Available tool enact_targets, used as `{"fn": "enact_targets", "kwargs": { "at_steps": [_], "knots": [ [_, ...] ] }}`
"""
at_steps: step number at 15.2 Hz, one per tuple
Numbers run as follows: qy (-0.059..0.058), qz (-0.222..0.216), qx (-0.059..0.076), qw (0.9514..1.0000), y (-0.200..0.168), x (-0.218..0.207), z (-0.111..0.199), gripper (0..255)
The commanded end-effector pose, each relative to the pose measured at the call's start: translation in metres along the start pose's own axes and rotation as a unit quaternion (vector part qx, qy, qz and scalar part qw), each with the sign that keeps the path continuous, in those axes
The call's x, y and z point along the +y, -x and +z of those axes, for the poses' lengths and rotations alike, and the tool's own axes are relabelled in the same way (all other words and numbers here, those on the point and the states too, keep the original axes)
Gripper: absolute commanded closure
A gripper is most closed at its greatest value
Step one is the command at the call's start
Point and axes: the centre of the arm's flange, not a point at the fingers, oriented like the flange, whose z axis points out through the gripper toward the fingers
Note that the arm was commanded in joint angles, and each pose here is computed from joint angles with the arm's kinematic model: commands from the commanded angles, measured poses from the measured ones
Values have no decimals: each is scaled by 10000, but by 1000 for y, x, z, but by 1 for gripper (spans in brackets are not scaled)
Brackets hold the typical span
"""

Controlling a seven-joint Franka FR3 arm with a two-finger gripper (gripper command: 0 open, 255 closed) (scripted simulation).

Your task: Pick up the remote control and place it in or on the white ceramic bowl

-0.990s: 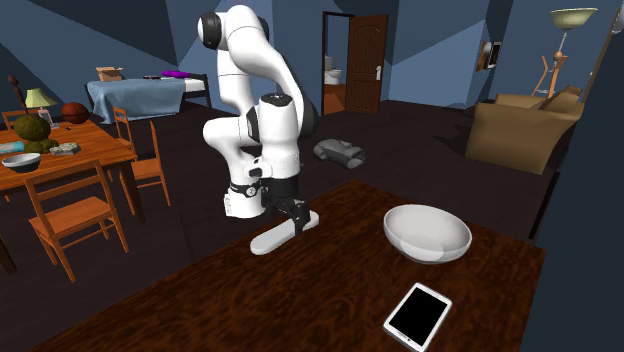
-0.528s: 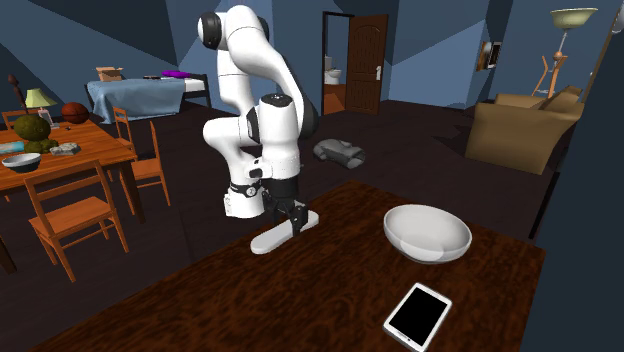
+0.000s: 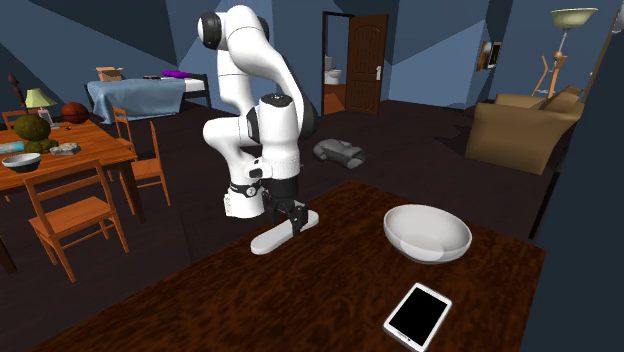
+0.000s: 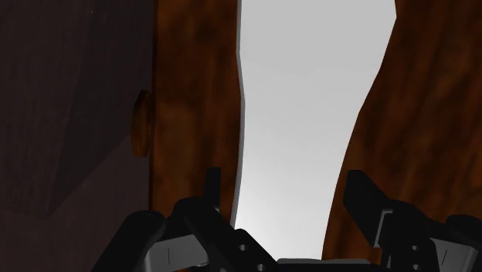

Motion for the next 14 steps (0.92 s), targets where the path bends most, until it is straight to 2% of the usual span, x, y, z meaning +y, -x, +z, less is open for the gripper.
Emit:
{"fn": "enact_targets", "kwargs": {
  "at_steps": [1,14],
  "knots": [
    [1,-1,0,10000,0,0,0,255],
    [1,-1,0,10000,1,-1,-68,255]
  ]
}}
